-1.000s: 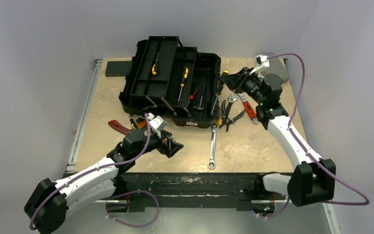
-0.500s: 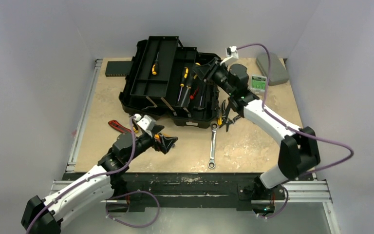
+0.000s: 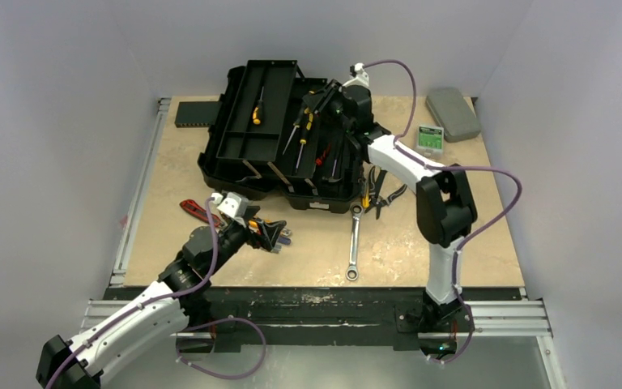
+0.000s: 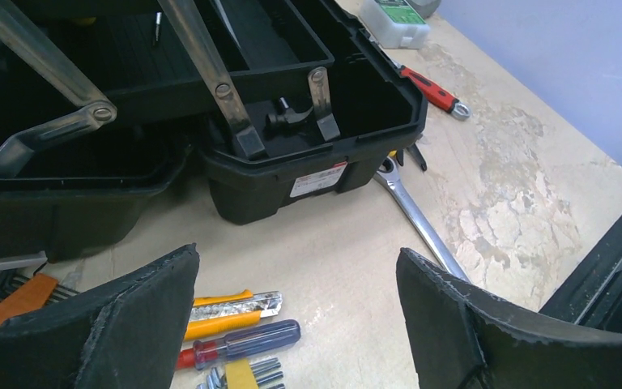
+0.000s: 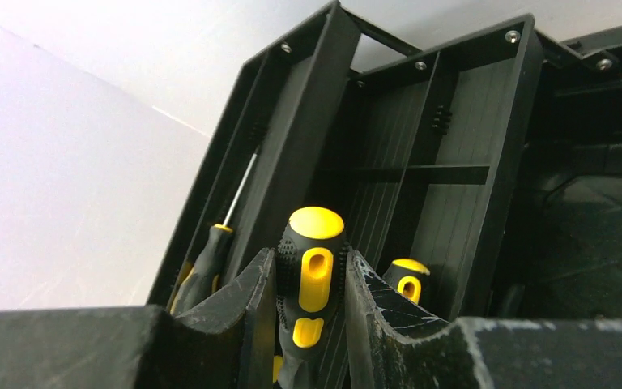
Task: Pack the tool kit
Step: Place the screwdriver in the toolbox.
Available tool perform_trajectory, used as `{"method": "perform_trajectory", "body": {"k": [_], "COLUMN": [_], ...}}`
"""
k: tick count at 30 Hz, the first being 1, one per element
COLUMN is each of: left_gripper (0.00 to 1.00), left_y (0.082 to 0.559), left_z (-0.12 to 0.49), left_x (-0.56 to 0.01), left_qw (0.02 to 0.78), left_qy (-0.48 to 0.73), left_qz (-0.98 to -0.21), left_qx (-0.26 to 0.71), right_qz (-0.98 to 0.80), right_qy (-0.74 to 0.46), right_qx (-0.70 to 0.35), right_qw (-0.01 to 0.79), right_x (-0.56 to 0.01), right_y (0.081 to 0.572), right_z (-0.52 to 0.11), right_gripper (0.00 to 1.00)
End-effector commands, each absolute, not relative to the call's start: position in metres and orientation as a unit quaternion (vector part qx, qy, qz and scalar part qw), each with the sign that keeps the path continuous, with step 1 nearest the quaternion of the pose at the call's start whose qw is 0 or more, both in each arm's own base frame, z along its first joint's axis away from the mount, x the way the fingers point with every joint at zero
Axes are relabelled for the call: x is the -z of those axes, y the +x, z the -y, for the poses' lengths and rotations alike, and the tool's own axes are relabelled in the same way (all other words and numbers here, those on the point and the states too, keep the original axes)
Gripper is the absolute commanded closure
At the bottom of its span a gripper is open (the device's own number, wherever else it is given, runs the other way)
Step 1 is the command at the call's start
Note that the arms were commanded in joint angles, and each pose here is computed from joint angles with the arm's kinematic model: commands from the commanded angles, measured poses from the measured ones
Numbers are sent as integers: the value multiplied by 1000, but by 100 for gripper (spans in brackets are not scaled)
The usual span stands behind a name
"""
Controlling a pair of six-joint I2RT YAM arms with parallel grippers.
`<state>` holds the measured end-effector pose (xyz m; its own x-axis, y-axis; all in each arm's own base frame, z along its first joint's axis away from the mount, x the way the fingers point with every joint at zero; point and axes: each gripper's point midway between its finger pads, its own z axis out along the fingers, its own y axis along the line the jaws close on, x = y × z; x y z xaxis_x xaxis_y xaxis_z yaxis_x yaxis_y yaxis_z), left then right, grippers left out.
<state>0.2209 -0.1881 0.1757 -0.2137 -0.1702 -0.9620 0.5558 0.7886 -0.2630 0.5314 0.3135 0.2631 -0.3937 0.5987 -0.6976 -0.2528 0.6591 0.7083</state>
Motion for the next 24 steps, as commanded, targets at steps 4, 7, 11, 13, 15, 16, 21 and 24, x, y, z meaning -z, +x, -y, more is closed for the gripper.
{"method": "perform_trajectory", "body": {"k": [4, 7, 11, 13, 15, 16, 21, 24], "left_gripper": [11, 11, 11, 11, 11, 11, 9, 8], "left_y": [222, 221, 221, 222, 221, 222, 220, 219], "left_z": [189, 191, 192, 192, 192, 191, 195, 199], "left_x": [-181, -181, -179, -180, -179, -179, -178, -177], "left_qw": [620, 617, 615, 616, 615, 616, 611, 607], "left_qy": [141, 145, 148, 148, 148, 148, 155, 161], "left_qz": [-714, -714, -716, -716, -716, -716, -716, -716], "left_qx": [293, 296, 296, 295, 294, 293, 299, 305], "right_qz": [-726, -740, -745, -744, -743, -742, -739, -733], "right_qy": [86, 64, 59, 58, 53, 48, 33, 42], "right_qx": [-415, -406, -402, -400, -397, -397, -358, -313], "right_qw": [541, 532, 528, 532, 537, 538, 570, 603], "right_x": [-279, -265, -262, -270, -281, -287, -309, -325], "right_y": [548, 550, 547, 545, 539, 535, 504, 479], "right_z": [-345, -354, -354, -351, -347, -346, -313, -277], "right_gripper": [100, 94, 62, 43, 33, 31, 30, 30]}}
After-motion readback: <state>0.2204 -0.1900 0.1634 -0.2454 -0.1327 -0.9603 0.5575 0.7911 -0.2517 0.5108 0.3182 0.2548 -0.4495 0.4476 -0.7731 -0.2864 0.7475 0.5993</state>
